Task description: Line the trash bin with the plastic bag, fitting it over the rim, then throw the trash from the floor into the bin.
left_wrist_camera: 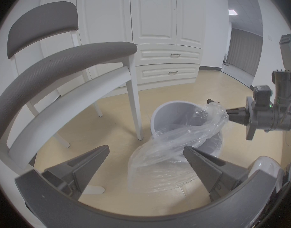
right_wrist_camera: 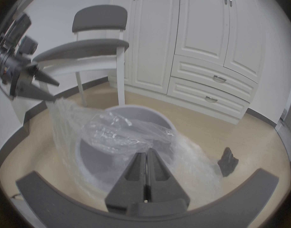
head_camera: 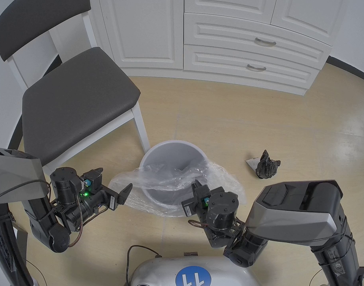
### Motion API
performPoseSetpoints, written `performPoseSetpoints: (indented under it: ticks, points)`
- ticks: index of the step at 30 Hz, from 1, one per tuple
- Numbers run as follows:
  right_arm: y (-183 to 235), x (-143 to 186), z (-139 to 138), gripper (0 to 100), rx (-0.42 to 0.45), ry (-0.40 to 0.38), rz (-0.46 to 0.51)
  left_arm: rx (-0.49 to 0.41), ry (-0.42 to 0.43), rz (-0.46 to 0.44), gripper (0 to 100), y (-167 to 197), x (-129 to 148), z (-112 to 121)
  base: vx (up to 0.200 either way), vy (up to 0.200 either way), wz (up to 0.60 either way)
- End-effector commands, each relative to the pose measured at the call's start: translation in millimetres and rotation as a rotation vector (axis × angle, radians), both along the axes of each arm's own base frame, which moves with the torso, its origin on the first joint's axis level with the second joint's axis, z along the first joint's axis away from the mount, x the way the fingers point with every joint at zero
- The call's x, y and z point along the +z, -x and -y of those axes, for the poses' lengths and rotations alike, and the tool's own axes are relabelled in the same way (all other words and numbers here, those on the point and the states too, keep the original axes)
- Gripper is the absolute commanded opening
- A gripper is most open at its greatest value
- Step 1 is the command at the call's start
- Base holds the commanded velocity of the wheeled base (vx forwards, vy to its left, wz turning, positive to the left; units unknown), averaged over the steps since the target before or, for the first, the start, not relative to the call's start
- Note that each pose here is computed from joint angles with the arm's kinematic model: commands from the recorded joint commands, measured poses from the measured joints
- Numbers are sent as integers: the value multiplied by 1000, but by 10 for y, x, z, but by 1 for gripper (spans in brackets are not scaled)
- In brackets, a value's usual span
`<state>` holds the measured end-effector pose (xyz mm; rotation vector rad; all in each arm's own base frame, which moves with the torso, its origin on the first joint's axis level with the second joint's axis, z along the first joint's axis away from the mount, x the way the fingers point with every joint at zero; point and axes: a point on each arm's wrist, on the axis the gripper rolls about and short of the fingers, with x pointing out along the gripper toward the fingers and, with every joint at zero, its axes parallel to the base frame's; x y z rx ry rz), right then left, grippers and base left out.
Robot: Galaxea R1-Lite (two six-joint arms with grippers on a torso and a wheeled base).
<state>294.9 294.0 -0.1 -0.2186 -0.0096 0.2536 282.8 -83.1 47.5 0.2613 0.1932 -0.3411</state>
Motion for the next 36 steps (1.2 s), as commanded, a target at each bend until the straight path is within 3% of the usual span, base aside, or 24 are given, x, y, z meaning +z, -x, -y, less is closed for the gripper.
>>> performPoseSetpoints:
  ticks: [1, 17, 21, 22, 26, 29, 36]
  points:
    - [-240, 300, -72, 0, 42, -43, 54, 3, 13, 33, 100, 2, 97, -21, 0, 0, 0]
    - [-1191, 920, -345, 0, 0, -39, 47, -19, 31, 86, 100, 93, 279, 13, 0, 0, 0]
    - [-1417, 880, -422, 0, -15, -53, 64, -36, 27, 84, 100, 134, 283, 54, 0, 0, 0]
    - [-1459, 669, -434, 0, -17, -19, 22, -36, 26, 84, 100, 133, 282, 63, 0, 0, 0]
    - [-1480, 508, -437, 0, 11, 4, -11, -38, 27, 84, 100, 131, 280, 73, 0, 0, 0]
    - [-1483, 444, -452, 0, 20, -36, 10, -38, 26, 82, 100, 130, 275, 73, 0, 0, 0]
    - [-1442, 724, -442, 0, 29, -218, 223, -61, 22, 77, 100, 162, 264, 140, 0, 0, 0]
